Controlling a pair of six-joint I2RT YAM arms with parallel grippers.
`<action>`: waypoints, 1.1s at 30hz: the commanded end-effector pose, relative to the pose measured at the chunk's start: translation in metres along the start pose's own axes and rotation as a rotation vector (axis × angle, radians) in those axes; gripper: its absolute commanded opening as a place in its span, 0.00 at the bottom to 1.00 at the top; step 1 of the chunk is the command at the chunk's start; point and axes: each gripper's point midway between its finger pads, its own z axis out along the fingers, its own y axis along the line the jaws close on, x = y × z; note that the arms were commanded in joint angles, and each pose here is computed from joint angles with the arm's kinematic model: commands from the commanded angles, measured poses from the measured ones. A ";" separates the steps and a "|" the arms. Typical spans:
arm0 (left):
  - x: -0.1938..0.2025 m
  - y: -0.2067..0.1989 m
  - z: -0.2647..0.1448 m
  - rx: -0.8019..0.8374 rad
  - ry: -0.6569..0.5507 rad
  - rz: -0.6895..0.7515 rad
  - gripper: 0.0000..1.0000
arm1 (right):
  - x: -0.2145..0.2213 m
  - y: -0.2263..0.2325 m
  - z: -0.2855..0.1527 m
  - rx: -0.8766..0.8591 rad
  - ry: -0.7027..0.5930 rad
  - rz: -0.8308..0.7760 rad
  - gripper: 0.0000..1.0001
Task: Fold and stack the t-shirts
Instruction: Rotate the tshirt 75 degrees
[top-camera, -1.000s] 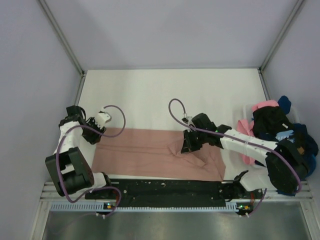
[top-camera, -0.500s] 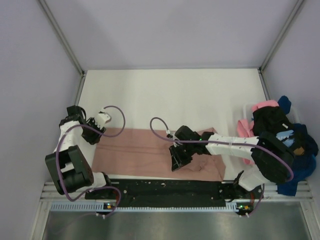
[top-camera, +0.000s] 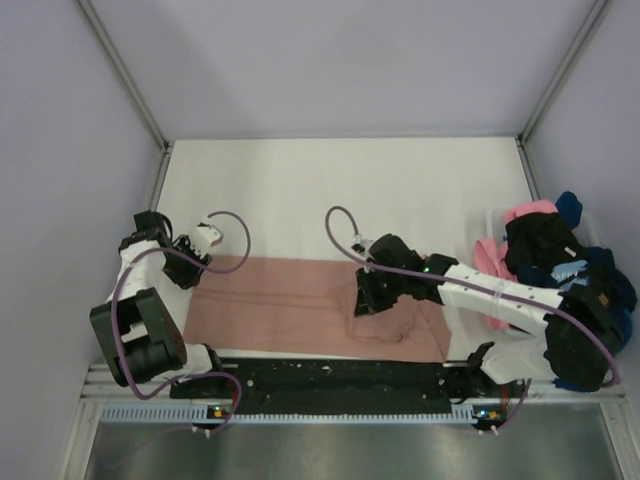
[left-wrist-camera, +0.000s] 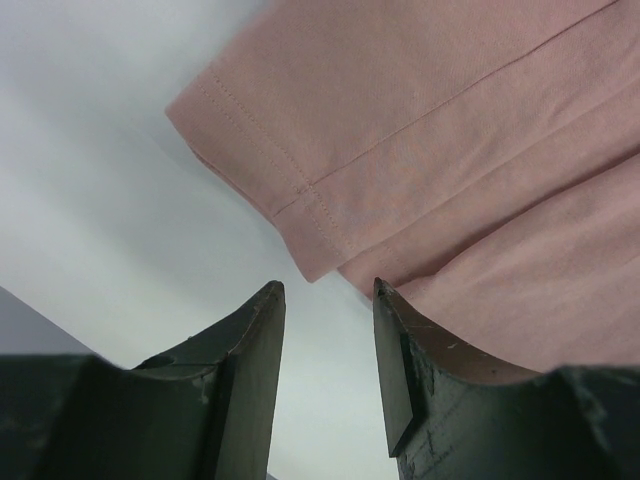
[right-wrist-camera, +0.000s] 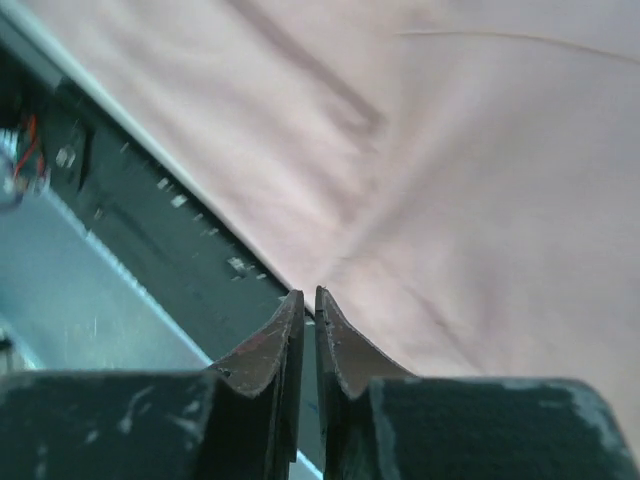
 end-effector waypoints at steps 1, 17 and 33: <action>-0.017 0.006 -0.011 -0.020 -0.060 0.012 0.45 | -0.002 -0.063 -0.021 0.204 -0.121 0.210 0.06; -0.022 0.000 0.001 0.002 -0.085 -0.014 0.43 | 0.088 -0.135 -0.051 0.504 -0.187 0.672 0.00; 0.026 0.003 0.047 -0.045 0.087 -0.021 0.42 | -0.032 -0.216 -0.130 0.661 -0.444 0.624 0.40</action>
